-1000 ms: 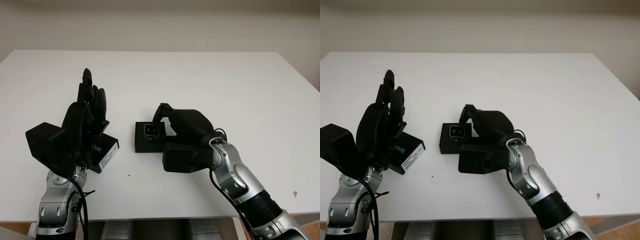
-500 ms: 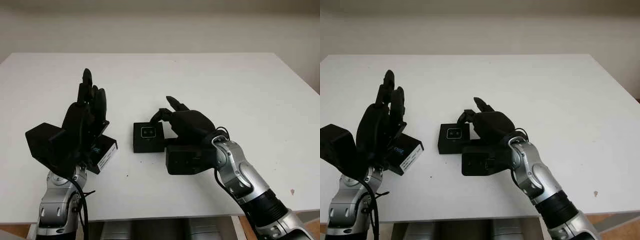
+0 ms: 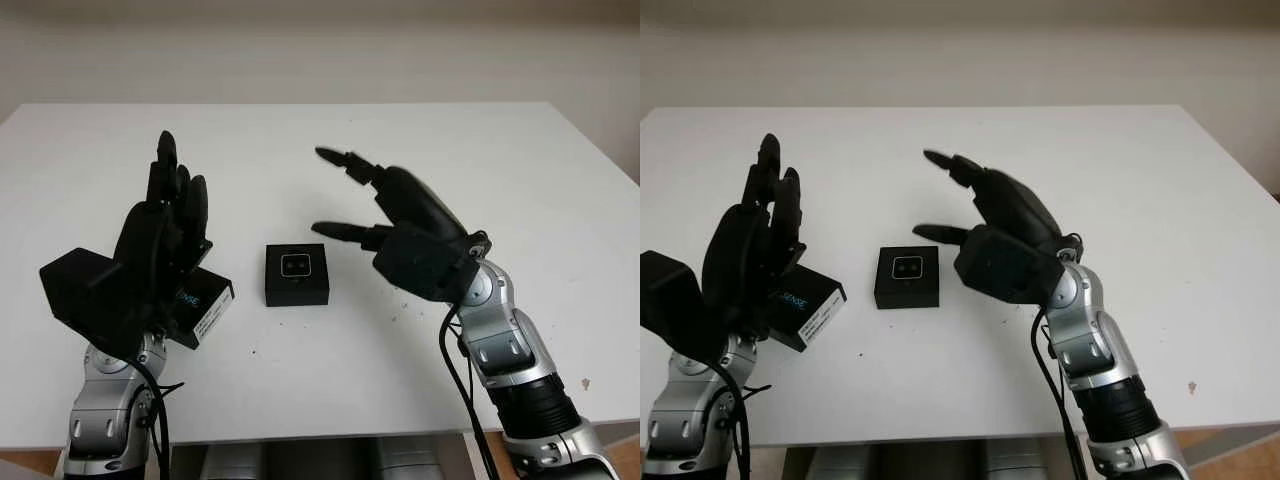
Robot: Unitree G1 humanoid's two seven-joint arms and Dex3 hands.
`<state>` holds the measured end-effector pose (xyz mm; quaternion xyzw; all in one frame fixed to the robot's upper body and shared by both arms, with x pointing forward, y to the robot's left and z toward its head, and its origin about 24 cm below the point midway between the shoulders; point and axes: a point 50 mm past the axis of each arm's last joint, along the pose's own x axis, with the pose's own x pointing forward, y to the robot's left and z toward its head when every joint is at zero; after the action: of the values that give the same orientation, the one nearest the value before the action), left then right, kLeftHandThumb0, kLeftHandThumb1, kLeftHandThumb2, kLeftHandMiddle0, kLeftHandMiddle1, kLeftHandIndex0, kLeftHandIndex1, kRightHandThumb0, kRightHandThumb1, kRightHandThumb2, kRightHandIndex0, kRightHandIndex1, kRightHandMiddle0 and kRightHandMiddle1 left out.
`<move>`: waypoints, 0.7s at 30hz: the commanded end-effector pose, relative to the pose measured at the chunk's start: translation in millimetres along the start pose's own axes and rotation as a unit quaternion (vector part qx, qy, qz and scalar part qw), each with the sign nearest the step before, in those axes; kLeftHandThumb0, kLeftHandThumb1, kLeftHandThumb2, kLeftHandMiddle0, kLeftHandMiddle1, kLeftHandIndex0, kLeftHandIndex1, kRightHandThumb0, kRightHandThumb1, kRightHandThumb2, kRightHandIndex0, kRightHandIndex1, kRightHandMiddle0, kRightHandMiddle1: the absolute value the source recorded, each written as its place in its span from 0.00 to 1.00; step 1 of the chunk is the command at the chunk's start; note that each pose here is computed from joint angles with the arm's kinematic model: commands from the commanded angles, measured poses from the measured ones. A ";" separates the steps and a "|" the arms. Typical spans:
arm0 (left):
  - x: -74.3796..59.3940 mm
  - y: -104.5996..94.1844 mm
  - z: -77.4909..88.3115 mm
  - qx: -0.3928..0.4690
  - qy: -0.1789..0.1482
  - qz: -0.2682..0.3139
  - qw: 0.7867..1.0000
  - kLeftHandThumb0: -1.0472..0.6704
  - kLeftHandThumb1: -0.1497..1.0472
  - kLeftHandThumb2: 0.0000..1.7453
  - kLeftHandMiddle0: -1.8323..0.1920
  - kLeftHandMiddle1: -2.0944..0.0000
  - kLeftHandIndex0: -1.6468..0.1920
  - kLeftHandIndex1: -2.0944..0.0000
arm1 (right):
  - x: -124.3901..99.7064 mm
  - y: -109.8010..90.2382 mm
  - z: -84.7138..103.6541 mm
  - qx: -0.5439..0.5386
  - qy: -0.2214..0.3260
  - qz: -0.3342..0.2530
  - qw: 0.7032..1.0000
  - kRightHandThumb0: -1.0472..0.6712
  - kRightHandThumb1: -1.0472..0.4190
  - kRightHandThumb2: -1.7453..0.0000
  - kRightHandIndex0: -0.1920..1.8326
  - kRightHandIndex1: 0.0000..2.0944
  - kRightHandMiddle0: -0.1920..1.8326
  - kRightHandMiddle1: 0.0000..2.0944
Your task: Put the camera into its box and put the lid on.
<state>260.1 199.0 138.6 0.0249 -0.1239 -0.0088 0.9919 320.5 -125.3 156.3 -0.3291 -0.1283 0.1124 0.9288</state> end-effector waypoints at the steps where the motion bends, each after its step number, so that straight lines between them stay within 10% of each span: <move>1: -0.2 4.0 11.9 0.019 -0.020 -0.006 1.000 0.14 1.00 0.28 1.00 1.00 1.00 1.00 | 4.0 -9.5 9.8 0.015 -0.011 -0.020 1.000 0.22 0.00 0.91 0.27 0.13 0.19 0.27; 8: 3.5 31.5 45.1 0.125 -0.052 -0.078 0.988 0.12 1.00 0.19 0.99 0.98 0.99 0.99 | 7.0 -20.2 3.4 0.060 0.022 -0.037 0.997 0.23 0.00 0.92 0.27 0.14 0.13 0.40; 14: 10.4 62.6 74.7 0.252 -0.014 -0.131 0.959 0.16 0.93 0.05 0.98 0.97 0.98 0.98 | 7.4 -32.8 -7.0 0.133 0.034 -0.020 0.990 0.26 0.00 0.90 0.22 0.13 0.06 0.46; 18: 15.4 72.4 94.3 0.373 0.003 -0.140 0.917 0.19 0.87 0.03 0.82 0.95 0.84 0.93 | 7.0 -46.4 -14.4 0.161 0.042 -0.034 0.986 0.28 0.00 0.89 0.24 0.15 0.09 0.48; 21: 20.9 73.5 106.9 0.507 0.006 -0.165 0.846 0.20 0.86 0.03 0.68 0.95 0.70 0.90 | 8.3 -55.0 -16.5 0.151 0.047 -0.044 0.986 0.29 0.00 0.88 0.25 0.16 0.10 0.48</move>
<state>253.6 269.7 241.1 0.5005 -0.0949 -0.1020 0.8544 337.7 -170.8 170.0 -0.1819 -0.0679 0.0813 0.9776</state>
